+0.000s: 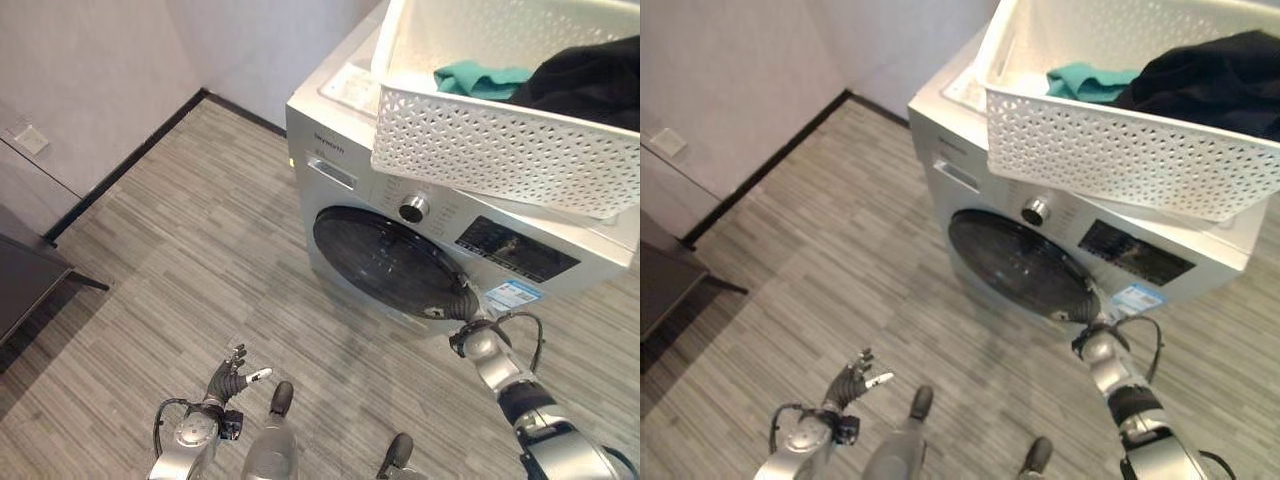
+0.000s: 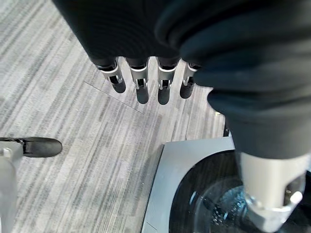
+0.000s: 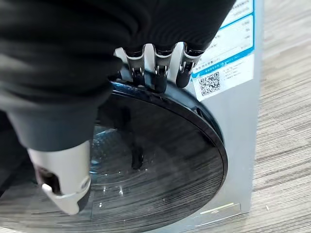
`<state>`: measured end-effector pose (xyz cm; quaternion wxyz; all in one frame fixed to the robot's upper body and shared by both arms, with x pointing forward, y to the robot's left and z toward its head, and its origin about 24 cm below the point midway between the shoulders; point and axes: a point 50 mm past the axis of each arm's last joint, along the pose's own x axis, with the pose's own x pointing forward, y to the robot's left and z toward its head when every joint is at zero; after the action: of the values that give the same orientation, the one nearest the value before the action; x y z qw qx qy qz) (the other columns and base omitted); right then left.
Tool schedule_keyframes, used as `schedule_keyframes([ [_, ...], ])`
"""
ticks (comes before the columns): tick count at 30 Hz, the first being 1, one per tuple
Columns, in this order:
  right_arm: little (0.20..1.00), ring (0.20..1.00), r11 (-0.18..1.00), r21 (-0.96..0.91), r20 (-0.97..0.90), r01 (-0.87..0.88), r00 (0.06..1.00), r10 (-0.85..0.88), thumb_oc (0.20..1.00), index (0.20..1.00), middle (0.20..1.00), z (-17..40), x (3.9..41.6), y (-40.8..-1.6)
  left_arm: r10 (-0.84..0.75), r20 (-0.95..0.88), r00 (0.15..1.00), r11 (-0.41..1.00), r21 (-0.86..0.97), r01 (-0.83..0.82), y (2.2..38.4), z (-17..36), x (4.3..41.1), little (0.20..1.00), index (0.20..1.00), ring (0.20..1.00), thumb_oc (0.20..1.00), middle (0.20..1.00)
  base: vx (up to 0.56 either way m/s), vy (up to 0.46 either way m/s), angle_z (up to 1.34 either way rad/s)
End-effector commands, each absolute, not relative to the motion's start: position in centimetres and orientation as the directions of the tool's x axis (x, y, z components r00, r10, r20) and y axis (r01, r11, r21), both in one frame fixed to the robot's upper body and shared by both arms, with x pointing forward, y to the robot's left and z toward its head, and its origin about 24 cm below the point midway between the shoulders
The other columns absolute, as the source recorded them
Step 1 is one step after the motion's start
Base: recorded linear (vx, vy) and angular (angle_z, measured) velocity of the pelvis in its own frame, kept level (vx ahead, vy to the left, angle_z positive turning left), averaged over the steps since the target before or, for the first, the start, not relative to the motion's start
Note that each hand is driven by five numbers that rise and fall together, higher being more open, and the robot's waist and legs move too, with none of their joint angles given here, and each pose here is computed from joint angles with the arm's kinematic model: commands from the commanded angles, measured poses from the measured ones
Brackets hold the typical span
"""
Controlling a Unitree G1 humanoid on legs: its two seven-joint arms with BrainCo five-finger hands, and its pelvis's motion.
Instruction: Grab the laundry basket,head to the washer,open it,put in the laundry and shut it.
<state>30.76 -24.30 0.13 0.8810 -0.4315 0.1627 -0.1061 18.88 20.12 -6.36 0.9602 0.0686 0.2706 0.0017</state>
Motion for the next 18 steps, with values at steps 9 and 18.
schedule_keyframes([
  [9,1.000,1.000,0.528,-0.849,-0.168,-0.023,0.959,-0.229,1.000,1.000,1.000,1.0,33.7,-20.2,0.007,-0.340,0.940,0.999,0.034,0.005,18.8,-3.1,21.3,1.000,1.000,1.000,1.000,1.000,-0.02,0.007,-0.01],
  [18,0.200,0.200,0.585,-0.800,-0.298,-0.135,0.935,-0.191,0.200,0.200,0.200,-0.5,34.1,-17.7,-0.023,-0.326,0.945,0.998,0.043,0.040,18.3,-2.8,21.3,1.000,1.000,1.000,1.000,1.000,0.00,0.000,0.00],
])
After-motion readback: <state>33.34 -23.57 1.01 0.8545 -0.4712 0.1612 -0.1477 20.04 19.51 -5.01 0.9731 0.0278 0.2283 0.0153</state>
